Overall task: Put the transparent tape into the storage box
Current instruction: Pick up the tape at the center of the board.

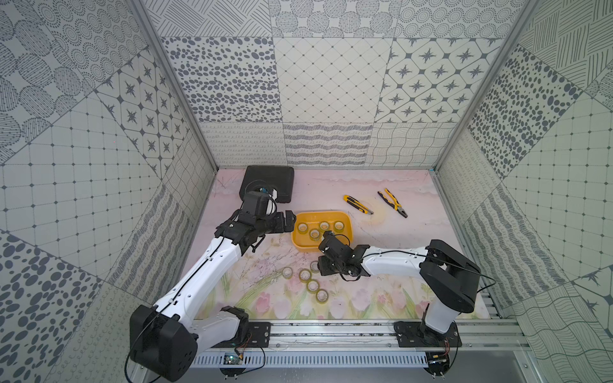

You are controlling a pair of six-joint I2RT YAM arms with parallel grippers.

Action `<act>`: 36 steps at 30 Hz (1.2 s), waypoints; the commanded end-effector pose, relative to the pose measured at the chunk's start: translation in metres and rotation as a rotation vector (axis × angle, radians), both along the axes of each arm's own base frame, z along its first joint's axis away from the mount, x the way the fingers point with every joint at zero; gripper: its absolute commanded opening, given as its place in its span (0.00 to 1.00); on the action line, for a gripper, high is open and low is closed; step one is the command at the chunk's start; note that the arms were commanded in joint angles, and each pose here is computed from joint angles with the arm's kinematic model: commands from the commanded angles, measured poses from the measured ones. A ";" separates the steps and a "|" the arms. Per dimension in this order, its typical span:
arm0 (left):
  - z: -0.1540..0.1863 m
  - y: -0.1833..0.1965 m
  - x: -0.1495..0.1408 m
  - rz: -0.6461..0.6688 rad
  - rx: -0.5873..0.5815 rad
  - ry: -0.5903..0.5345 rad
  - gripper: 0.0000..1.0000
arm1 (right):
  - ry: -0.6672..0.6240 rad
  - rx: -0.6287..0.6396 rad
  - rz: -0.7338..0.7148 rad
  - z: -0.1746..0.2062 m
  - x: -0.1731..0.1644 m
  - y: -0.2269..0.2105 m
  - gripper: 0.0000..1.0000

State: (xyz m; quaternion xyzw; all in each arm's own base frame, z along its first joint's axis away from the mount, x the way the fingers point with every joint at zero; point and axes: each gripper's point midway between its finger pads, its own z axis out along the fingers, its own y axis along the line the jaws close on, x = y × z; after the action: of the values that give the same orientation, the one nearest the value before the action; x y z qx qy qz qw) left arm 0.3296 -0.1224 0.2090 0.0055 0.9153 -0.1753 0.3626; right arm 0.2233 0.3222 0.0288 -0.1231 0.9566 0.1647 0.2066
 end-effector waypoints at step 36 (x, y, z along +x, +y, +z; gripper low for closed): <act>0.003 0.003 -0.002 0.001 0.023 -0.013 0.99 | -0.053 0.081 0.018 0.046 -0.002 -0.006 0.50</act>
State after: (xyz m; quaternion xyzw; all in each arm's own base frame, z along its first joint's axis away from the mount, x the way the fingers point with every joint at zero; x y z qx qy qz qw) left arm 0.3293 -0.1217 0.2104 0.0052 0.9145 -0.1744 0.3650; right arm 0.2157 0.3017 0.0674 -0.1197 0.9488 0.1827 0.2281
